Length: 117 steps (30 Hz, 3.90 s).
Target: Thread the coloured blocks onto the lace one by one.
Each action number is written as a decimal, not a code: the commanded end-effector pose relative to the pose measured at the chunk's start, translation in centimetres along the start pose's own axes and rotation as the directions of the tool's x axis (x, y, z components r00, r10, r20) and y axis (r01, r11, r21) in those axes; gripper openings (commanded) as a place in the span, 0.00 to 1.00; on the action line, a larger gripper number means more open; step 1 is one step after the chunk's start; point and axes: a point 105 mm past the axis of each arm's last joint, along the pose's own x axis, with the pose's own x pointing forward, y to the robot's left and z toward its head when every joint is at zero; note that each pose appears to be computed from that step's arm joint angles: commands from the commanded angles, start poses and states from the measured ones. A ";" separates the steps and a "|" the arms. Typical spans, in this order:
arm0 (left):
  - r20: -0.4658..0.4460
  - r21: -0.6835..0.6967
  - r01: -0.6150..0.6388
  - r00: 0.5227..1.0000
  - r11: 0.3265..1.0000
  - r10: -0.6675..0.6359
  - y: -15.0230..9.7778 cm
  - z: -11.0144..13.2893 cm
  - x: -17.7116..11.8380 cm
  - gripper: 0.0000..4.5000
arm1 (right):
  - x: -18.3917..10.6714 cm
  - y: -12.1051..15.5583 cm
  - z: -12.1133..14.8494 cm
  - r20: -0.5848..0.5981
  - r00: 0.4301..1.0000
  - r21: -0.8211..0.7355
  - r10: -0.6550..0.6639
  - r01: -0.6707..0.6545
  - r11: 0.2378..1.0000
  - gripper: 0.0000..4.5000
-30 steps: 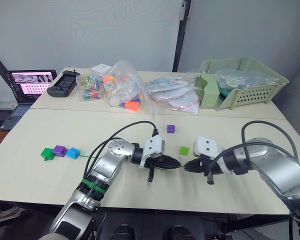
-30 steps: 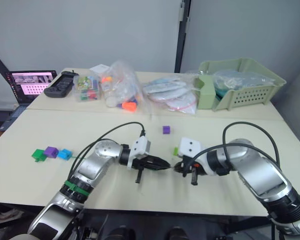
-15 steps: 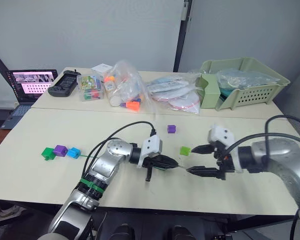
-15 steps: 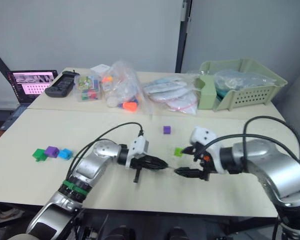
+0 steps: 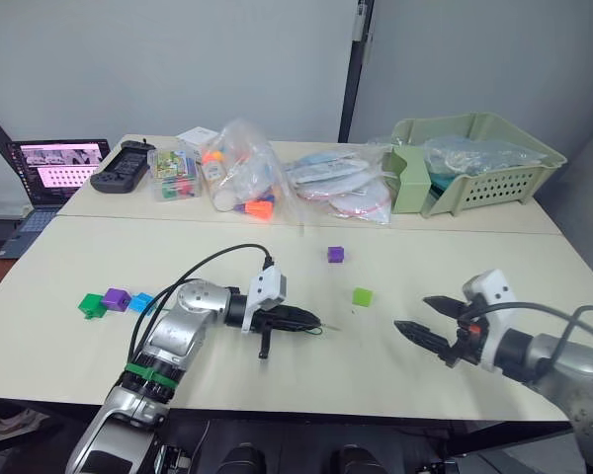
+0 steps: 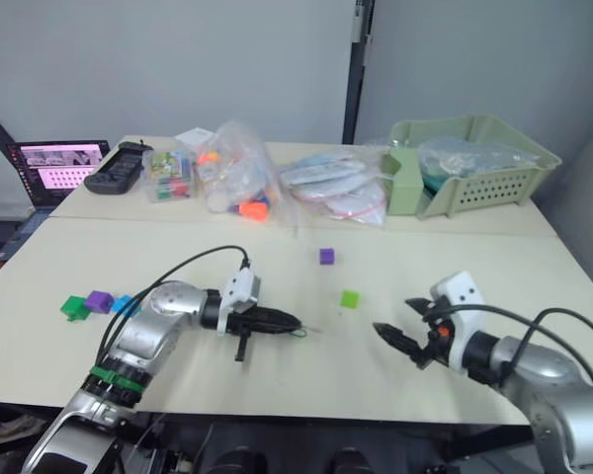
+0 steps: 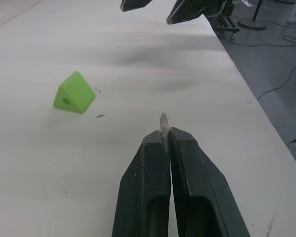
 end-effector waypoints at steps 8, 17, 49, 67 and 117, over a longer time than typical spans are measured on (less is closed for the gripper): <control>0.037 0.026 -0.048 0.998 0.999 0.047 -0.4 0.9 -0.6 0.00 | 5.5 0.2 0.0 0.139 0.985 -0.013 -0.100 0.103 0.995 0.99; 0.021 0.023 -0.052 0.998 0.998 0.052 -0.6 0.6 -0.4 0.00 | 9.1 2.1 -0.9 0.154 0.962 0.073 -0.224 0.215 0.974 0.99; 0.050 0.021 -0.010 0.999 1.000 0.009 -1.0 1.0 0.9 0.00 | 5.9 1.7 -2.5 0.086 0.896 0.242 -0.436 0.406 0.881 0.26; 0.068 0.030 0.074 0.995 0.997 -0.076 -0.5 1.0 2.7 0.00 | 1.9 4.8 -3.3 0.009 0.922 0.248 -0.386 0.372 0.895 0.80; 0.098 0.008 -0.028 0.995 1.000 0.027 -1.1 -0.2 4.8 0.00 | 3.8 -0.5 -2.7 -0.620 0.709 -0.372 0.336 -0.643 0.669 0.28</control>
